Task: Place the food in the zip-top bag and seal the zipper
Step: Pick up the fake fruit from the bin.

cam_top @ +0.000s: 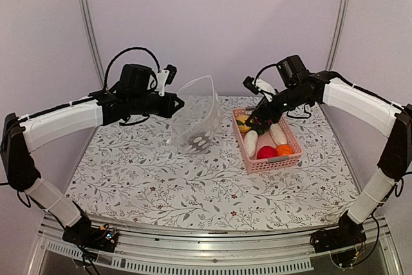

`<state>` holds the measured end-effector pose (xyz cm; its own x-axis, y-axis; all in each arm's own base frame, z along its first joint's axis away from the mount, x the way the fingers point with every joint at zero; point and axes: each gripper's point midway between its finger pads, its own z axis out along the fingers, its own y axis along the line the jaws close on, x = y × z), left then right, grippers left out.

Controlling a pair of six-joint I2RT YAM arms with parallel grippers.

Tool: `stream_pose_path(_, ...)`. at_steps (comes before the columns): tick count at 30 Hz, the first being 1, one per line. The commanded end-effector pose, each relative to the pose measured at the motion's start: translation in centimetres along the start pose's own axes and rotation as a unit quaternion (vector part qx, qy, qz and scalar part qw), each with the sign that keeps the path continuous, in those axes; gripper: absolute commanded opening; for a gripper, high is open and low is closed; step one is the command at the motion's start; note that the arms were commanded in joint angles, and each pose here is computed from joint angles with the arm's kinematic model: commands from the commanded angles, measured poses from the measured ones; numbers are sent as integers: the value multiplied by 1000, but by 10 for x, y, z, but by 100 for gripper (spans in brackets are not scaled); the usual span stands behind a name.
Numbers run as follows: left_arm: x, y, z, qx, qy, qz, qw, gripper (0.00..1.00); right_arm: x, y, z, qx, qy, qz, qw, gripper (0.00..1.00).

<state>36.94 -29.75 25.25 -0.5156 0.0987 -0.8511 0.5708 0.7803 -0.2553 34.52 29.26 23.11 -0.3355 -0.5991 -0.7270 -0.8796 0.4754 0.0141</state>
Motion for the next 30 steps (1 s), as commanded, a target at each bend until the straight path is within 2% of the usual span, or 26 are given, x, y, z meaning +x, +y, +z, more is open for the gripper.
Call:
stream_pose_path(1, -12, 5, -10, -12, -15, 9, 1000, 0, 35, -34, -11, 40, 29, 35, 998, 92)
stream_pose_path(12, -12, 3, -11, -11, -14, 12, 1000, 0, 118, -41, 21, 25, 153, 114, 981, 86)
stream_pose_path(20, -10, 1, -10, -8, -10, 16, 1000, 0, 148, -38, 35, 11, 207, 134, 969, 82)
stream_pose_path(30, -8, -1, -8, -8, -6, 19, 1000, 0, 174, -28, 47, -16, 248, 155, 956, 84)
